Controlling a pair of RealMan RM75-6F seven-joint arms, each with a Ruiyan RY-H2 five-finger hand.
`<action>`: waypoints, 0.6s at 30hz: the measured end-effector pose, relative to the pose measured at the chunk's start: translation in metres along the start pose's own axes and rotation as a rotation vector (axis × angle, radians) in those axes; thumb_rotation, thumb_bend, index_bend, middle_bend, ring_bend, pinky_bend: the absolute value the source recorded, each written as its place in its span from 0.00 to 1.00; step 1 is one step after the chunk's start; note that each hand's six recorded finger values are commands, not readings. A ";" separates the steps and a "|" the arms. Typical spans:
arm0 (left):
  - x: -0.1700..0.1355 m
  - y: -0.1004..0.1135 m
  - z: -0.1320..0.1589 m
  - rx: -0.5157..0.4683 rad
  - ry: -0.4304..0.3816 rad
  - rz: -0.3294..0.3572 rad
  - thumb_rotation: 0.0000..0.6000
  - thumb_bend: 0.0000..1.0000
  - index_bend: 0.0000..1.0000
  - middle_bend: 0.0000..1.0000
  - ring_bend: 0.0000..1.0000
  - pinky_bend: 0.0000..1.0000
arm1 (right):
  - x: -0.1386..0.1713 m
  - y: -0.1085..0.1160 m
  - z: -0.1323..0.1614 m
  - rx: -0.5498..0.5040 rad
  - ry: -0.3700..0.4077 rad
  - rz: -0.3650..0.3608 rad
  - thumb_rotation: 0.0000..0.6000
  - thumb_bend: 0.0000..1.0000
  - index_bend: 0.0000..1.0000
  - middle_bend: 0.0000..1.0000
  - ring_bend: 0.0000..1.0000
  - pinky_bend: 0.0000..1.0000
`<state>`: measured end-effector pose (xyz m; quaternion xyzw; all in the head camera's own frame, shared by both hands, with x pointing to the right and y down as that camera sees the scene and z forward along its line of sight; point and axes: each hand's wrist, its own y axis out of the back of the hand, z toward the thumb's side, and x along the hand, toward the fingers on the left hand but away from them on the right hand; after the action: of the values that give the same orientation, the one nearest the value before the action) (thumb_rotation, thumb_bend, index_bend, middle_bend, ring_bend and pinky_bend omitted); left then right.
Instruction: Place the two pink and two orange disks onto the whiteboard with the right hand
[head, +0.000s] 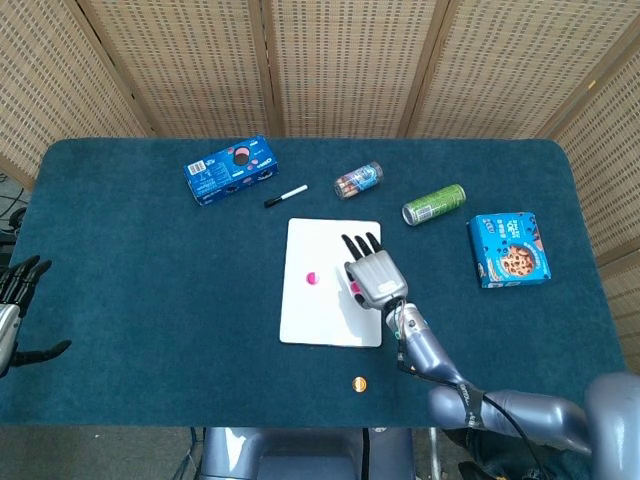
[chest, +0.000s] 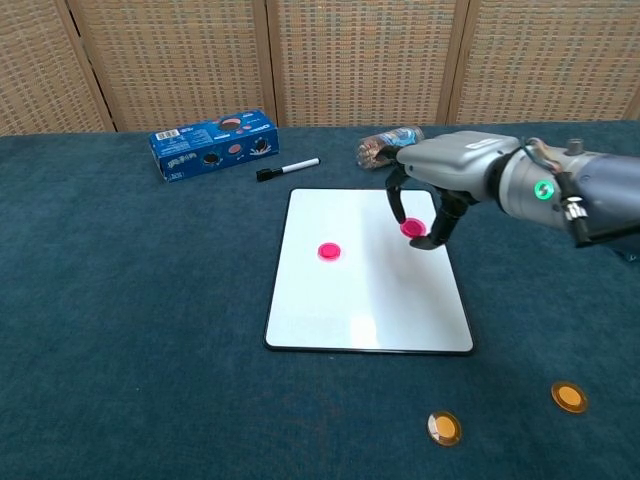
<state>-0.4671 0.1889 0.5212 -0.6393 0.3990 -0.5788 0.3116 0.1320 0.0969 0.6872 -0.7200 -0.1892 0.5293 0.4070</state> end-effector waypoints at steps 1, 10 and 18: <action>0.001 0.000 -0.001 -0.001 0.003 -0.001 1.00 0.00 0.00 0.00 0.00 0.00 | -0.003 0.000 0.001 -0.001 -0.009 0.003 1.00 0.27 0.25 0.00 0.00 0.00; 0.005 0.001 -0.005 -0.008 0.017 -0.008 1.00 0.00 0.00 0.00 0.00 0.00 | -0.012 0.011 -0.002 0.005 -0.083 -0.018 1.00 0.10 0.00 0.00 0.00 0.00; 0.003 -0.001 -0.002 -0.003 0.001 -0.013 1.00 0.00 0.00 0.00 0.00 0.00 | 0.034 0.025 -0.021 -0.011 -0.010 -0.073 1.00 0.11 0.08 0.00 0.00 0.00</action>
<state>-0.4685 0.1867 0.5235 -0.6418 0.3959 -0.5806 0.3068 0.1596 0.0979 0.6497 -0.7121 -0.2202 0.5165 0.4215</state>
